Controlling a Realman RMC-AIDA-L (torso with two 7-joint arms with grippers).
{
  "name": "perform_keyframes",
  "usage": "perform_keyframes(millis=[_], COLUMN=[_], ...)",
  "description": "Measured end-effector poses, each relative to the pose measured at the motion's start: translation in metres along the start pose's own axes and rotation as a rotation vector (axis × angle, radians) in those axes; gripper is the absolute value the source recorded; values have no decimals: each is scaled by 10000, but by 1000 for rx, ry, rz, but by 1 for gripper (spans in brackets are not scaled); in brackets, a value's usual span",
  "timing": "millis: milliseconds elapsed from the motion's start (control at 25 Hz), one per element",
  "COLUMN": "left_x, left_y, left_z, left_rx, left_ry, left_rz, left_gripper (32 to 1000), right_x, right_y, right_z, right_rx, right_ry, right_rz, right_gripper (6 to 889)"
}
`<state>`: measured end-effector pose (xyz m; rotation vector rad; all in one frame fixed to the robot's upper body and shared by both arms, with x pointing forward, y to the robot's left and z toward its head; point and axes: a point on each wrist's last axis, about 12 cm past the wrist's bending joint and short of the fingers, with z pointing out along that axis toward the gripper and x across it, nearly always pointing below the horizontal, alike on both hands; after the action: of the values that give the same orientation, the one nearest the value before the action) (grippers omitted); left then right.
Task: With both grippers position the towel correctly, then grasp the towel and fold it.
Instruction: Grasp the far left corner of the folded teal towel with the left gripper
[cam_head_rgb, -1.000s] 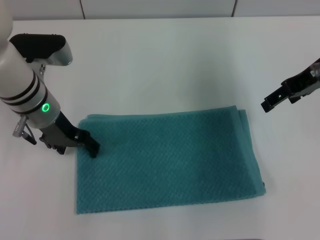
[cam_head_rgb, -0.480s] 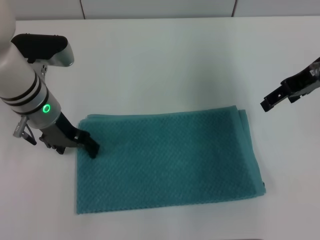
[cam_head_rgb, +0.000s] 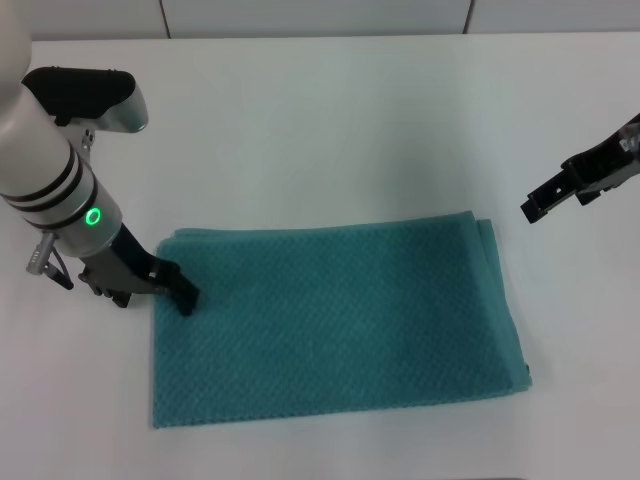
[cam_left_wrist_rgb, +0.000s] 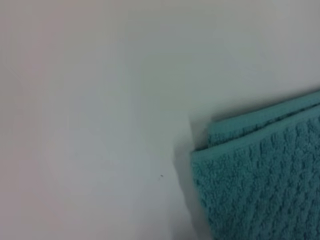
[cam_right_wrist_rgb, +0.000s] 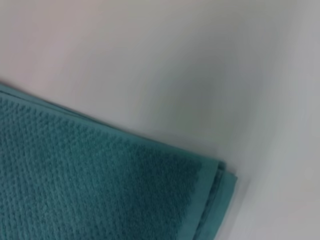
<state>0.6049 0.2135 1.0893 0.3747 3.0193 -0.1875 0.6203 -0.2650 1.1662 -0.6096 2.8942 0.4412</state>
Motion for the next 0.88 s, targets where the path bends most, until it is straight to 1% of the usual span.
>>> perform_keyframes(millis=[600, 760, 880], left_x=[2, 22, 22], left_y=[1, 12, 15], left_z=[3, 24, 24], left_rx=[0, 0, -1], left_ry=[1, 12, 13], left_rz=[1, -4, -4], left_gripper=[892, 892, 892], right_x=[-8, -11, -15], right_y=[5, 7, 10], right_z=[-4, -5, -7], right_rx=[0, 0, 1], right_ry=[-1, -1, -2], right_rz=[-2, -3, -4], right_gripper=[852, 852, 852])
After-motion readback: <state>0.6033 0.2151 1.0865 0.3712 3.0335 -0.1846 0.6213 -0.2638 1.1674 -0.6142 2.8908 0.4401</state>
